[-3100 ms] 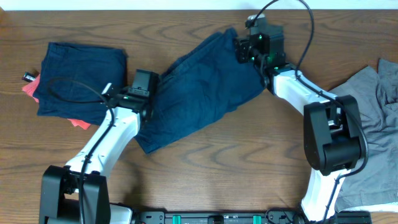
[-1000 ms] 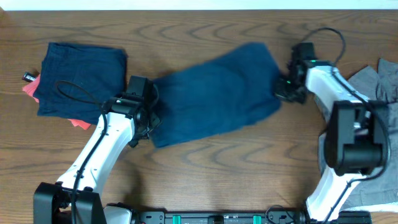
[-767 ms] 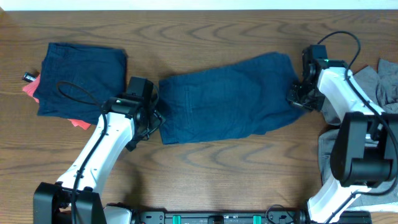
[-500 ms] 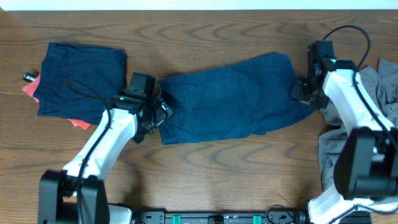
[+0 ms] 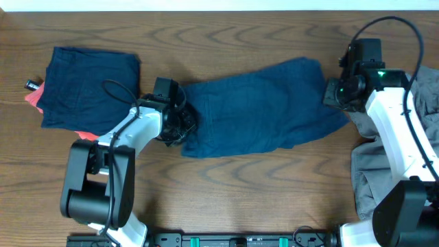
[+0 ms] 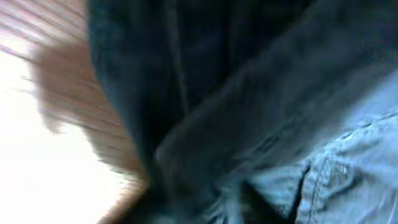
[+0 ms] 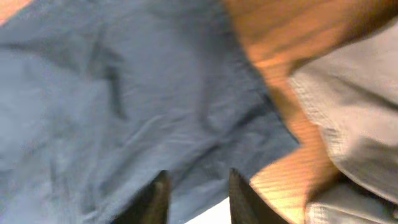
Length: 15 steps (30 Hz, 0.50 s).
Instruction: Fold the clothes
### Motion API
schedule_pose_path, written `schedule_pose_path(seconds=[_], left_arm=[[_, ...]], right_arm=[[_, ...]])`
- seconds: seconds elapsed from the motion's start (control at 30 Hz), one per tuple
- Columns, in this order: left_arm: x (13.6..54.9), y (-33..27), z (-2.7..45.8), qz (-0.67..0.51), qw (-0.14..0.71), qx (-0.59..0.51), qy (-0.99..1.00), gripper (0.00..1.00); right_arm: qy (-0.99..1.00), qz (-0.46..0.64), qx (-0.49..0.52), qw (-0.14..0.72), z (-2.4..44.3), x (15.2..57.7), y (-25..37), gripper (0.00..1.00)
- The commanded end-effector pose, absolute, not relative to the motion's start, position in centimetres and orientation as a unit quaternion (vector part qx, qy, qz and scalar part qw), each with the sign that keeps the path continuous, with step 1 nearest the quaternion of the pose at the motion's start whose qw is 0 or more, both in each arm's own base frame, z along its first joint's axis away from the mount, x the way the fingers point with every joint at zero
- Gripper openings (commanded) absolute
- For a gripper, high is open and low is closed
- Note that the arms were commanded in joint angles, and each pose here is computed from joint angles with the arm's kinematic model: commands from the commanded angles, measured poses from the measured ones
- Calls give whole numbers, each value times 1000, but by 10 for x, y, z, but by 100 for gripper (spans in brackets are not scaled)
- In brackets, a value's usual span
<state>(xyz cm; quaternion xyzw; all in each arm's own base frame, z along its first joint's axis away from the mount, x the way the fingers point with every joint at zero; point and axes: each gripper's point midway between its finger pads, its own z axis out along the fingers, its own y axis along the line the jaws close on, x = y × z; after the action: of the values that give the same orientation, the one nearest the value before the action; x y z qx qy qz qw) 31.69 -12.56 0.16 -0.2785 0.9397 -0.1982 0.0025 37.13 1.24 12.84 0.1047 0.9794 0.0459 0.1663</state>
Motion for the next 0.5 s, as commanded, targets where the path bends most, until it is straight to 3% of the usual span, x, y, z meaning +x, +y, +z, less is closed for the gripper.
schedule_pose_path(seconds=[0.0, 0.07, 0.27, 0.47], left_arm=[[302, -137, 0, -226, -31, -247, 942, 6], [302, -135, 7, -227, -26, -237, 944, 6], [303, -118, 56, -237, 11, -228, 944, 6], [304, -110, 121, -263, 85, -222, 935, 6]], right_arm=[[980, 118, 21, 160, 128, 371, 50, 14], [976, 148, -5, 157, 127, 372, 67, 1], [974, 189, -63, 110, 102, 362, 113, 1], [953, 250, -171, 18, 57, 326, 192, 1]])
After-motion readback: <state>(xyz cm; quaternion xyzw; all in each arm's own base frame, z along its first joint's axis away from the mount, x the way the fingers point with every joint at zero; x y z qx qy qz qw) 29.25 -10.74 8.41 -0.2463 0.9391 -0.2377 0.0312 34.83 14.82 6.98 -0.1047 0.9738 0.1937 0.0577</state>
